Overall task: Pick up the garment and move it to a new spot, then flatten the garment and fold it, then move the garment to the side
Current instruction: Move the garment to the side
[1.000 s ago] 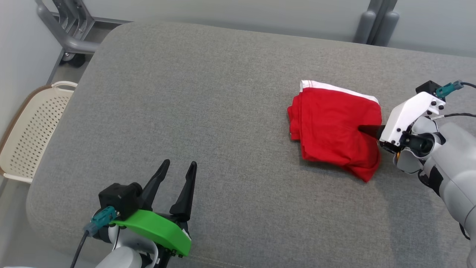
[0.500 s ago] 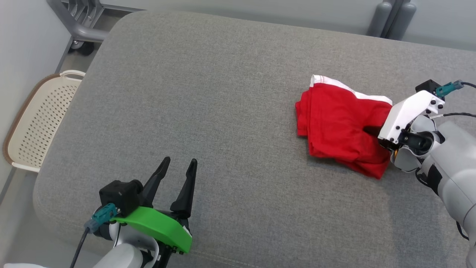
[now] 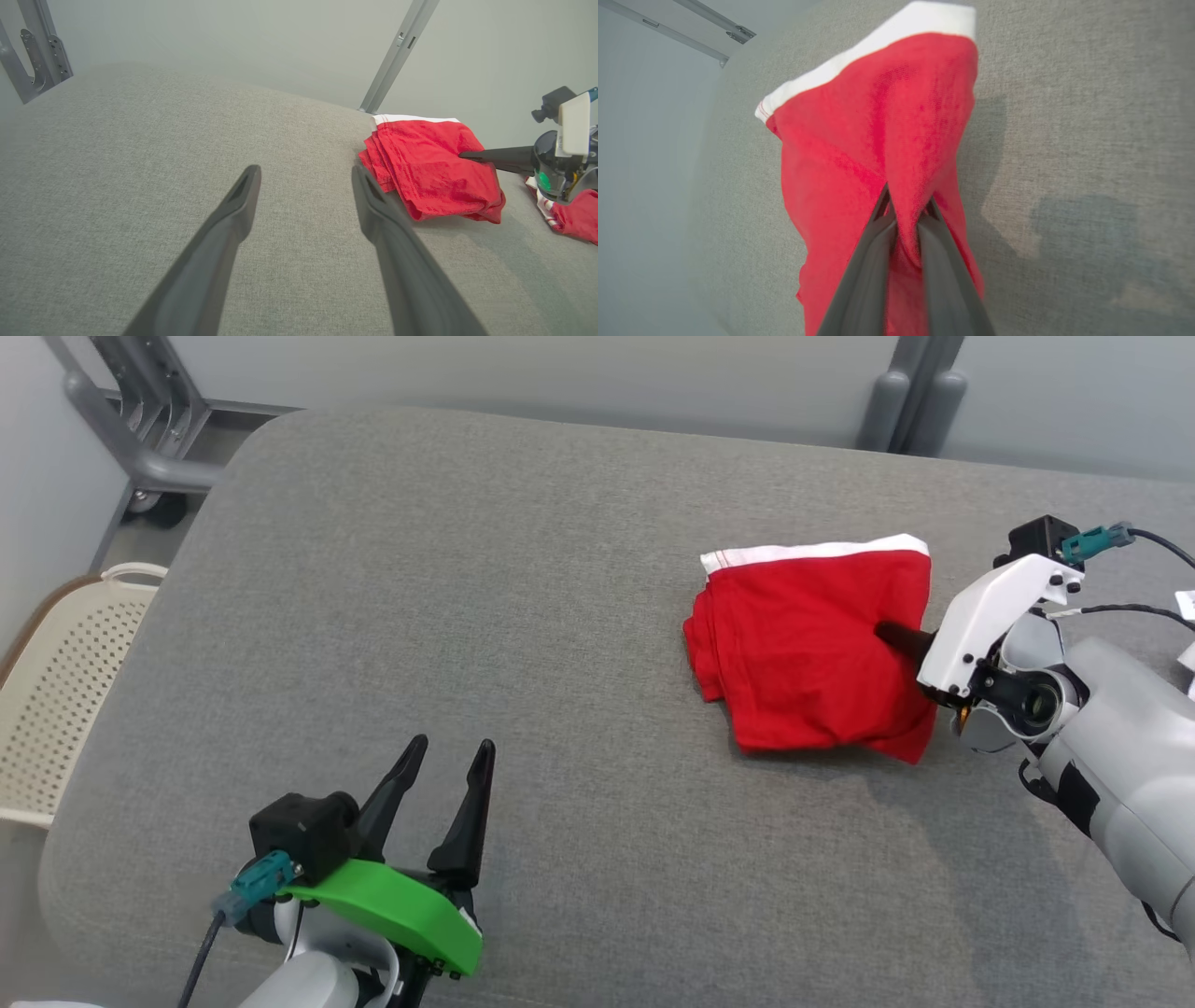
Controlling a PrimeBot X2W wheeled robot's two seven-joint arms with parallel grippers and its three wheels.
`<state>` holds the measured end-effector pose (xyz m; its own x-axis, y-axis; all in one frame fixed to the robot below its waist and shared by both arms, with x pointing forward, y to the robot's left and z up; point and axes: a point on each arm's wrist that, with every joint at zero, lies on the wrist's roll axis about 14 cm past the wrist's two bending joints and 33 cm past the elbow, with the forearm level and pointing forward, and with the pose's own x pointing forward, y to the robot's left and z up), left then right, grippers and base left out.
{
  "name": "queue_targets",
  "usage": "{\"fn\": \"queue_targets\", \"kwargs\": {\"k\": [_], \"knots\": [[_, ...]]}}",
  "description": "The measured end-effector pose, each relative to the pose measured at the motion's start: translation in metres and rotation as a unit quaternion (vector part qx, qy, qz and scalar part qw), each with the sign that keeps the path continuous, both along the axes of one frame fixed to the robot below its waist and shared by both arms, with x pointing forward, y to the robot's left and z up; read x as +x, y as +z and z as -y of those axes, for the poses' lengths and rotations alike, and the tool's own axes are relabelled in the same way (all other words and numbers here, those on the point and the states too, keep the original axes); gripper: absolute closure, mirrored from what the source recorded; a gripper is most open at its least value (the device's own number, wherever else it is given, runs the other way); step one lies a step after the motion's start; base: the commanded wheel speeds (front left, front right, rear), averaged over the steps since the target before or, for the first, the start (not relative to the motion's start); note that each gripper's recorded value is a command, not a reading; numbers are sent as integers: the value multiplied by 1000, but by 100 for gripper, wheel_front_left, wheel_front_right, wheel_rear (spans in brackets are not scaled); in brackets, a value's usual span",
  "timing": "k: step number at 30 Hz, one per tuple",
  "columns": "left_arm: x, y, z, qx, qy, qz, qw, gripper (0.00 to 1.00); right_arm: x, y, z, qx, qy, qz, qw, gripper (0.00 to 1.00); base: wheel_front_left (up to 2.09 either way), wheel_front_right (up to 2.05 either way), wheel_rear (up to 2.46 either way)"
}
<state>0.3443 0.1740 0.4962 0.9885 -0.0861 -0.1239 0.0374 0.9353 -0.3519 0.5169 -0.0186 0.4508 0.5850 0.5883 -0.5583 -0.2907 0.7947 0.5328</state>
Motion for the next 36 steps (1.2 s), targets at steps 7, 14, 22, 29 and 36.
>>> {"fn": "queue_targets", "kwargs": {"k": [7,14,22,29,36], "knots": [[14,11,33,-5,-55,24,998,0,-4,21,41,-5,-27,48,998,100,0,0,0],[28,16,76,8,-129,41,991,0,-14,37,73,6,-56,68,996,100,0,0,0],[40,21,124,7,-204,57,977,0,-29,45,111,8,-92,76,993,100,0,0,0],[46,21,160,-2,-256,58,965,0,-39,49,140,8,-123,83,989,100,0,0,0],[52,14,178,-18,-283,48,958,0,-34,47,164,-7,-142,83,986,100,0,0,0]]}}
